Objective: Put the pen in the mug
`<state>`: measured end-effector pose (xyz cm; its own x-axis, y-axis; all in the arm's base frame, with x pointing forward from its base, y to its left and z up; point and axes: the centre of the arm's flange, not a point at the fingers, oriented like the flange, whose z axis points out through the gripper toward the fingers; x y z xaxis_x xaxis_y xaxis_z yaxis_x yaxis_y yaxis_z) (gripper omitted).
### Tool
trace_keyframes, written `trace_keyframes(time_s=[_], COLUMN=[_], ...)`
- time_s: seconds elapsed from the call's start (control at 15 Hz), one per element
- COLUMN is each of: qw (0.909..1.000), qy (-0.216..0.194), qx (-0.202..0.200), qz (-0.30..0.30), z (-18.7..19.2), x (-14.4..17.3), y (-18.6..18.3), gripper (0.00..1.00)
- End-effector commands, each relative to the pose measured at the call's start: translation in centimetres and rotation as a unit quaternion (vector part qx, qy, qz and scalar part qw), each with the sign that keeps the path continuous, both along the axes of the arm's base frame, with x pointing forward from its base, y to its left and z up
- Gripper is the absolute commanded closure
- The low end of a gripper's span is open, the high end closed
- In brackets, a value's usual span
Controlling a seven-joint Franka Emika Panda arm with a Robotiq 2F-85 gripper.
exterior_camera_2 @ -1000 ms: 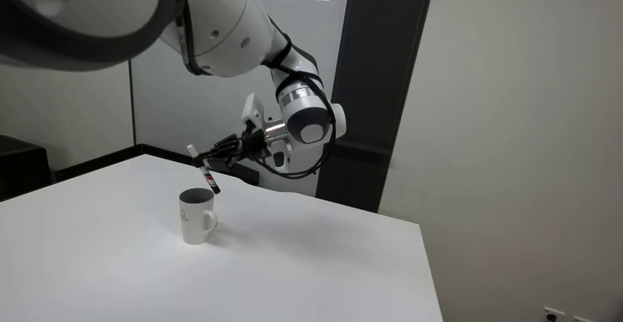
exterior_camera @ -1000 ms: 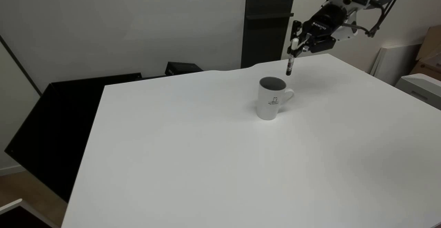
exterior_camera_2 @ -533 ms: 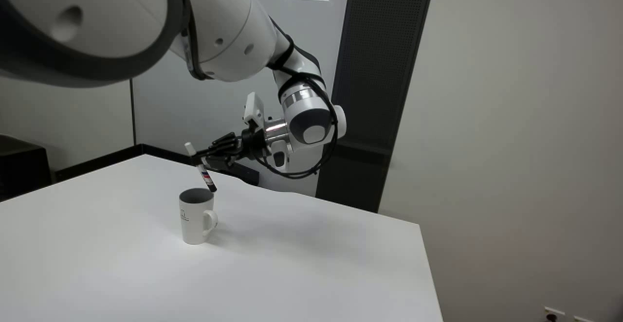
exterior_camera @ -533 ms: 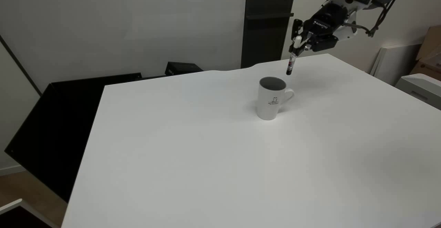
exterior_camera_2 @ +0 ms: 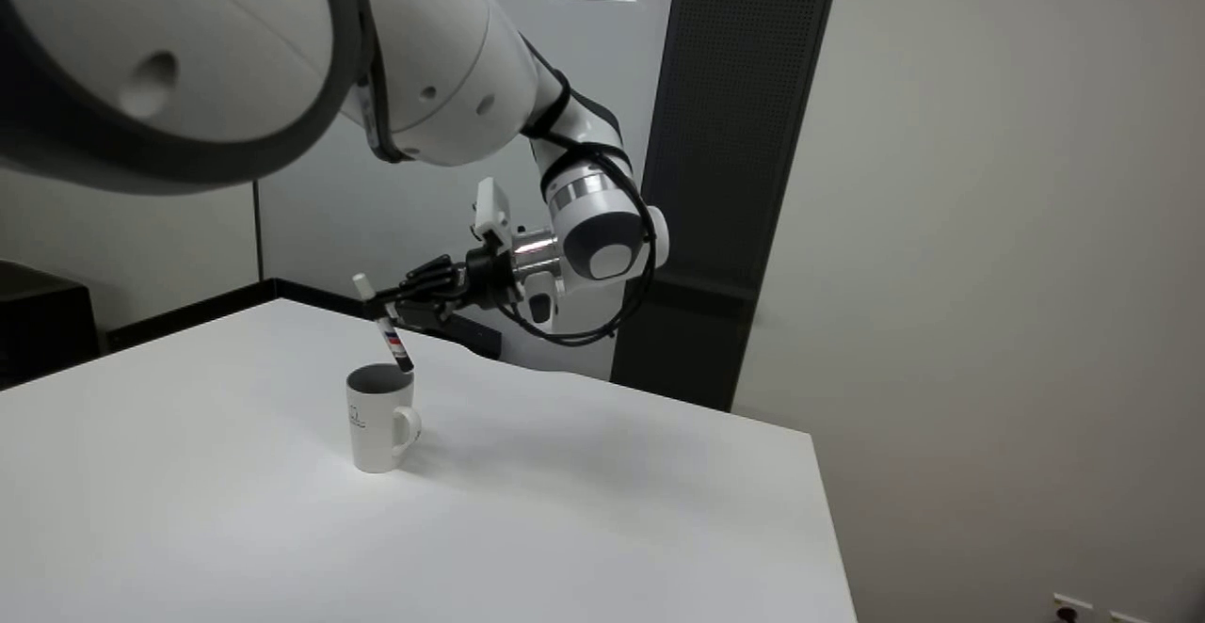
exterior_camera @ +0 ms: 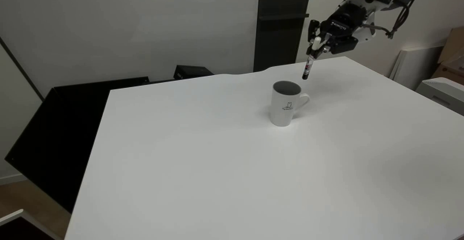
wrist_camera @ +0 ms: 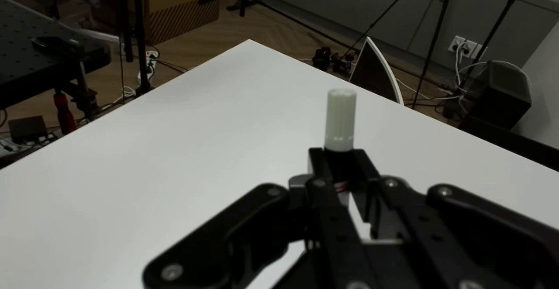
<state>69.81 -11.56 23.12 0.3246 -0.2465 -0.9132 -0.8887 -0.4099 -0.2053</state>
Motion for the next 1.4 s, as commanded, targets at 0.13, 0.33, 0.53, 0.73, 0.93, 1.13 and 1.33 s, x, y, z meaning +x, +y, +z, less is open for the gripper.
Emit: trace_keyframes(time_s=[0.13, 0.33, 0.53, 0.73, 0.93, 1.13, 1.33], qw=[0.9999, 0.9999, 0.9998, 0.9996, 0.9998, 0.9998, 0.9998], qy=[0.005, 0.008, 0.008, 0.014, 0.005, 0.004, 0.004], qx=[-0.001, 0.000, 0.002, 0.003, 0.008, 0.009, 0.009], qz=[0.014, 0.015, 0.019, 0.023, 0.017, 0.018, 0.018], z=[0.2, 0.2, 0.3, 0.3, -0.1, -0.1, -0.1], x=[1.7, 1.7, 1.7, 1.7, -0.1, -0.1, -0.1], y=[-0.8, -0.8, -0.8, -0.9, 0.1, 0.0, 0.0], gripper=[0.93, 0.93, 0.93, 0.93, 0.72, 0.72, 0.72])
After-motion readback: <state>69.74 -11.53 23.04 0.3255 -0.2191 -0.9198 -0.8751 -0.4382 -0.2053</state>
